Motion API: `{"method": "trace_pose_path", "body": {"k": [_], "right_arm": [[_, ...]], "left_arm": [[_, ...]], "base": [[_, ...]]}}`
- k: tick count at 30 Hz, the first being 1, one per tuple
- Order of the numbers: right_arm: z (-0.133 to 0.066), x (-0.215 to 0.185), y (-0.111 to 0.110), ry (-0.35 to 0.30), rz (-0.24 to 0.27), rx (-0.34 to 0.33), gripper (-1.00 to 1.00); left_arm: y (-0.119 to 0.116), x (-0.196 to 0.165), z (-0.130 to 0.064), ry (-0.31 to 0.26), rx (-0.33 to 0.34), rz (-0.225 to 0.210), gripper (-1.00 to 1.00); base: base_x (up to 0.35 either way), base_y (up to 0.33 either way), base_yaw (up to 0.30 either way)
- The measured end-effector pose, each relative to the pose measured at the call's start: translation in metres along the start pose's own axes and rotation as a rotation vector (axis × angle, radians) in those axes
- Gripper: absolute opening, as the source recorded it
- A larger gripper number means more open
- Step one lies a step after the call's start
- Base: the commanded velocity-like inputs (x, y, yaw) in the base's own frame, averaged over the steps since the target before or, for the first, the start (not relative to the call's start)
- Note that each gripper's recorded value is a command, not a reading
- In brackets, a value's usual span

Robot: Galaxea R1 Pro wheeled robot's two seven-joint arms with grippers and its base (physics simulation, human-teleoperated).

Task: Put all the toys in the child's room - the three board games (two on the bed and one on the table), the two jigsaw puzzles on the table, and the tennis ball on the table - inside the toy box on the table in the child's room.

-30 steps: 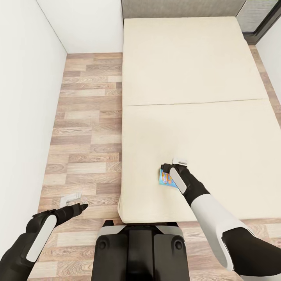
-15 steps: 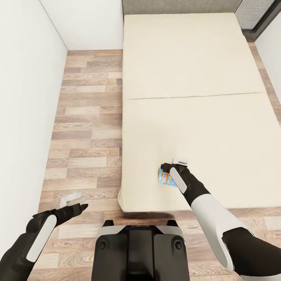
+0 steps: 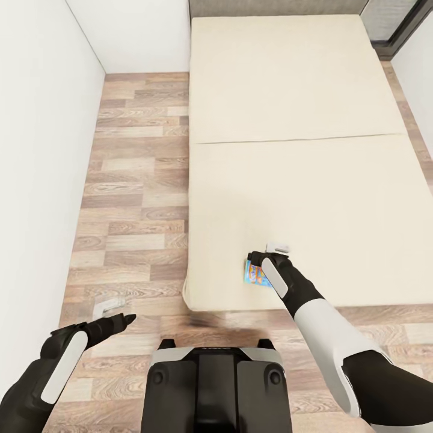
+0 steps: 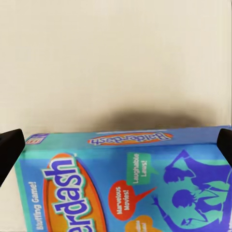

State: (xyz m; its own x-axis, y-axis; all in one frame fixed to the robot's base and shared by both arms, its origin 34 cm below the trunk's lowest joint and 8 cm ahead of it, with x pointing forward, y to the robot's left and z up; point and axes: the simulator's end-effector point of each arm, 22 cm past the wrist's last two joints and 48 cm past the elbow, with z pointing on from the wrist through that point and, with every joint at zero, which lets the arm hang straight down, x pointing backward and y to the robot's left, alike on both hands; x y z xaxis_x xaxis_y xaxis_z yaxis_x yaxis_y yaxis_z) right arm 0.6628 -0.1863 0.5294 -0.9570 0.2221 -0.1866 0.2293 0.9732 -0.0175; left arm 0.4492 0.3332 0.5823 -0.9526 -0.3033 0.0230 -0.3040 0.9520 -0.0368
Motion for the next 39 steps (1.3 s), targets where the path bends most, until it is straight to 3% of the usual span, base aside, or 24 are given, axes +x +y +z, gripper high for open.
{"method": "trace_pose_path", "body": {"k": [31, 39], "right_arm": [[-0.0004, 0.0007, -0.0004, -0.004, 0.003, -0.002, 1.00], [0.0009, -0.0015, -0.0091, -0.007, 0.004, 0.010, 1.00]], "left_arm": [[0.0000, 0.0002, 0.0000, 0.000, 0.000, 0.000, 1.00], [-0.0002, 0.0000, 0.0000, 0.000, 0.000, 0.000, 1.00]], "base": [[-0.039, 0.000, 0.000], [-0.084, 0.000, 0.000]]}}
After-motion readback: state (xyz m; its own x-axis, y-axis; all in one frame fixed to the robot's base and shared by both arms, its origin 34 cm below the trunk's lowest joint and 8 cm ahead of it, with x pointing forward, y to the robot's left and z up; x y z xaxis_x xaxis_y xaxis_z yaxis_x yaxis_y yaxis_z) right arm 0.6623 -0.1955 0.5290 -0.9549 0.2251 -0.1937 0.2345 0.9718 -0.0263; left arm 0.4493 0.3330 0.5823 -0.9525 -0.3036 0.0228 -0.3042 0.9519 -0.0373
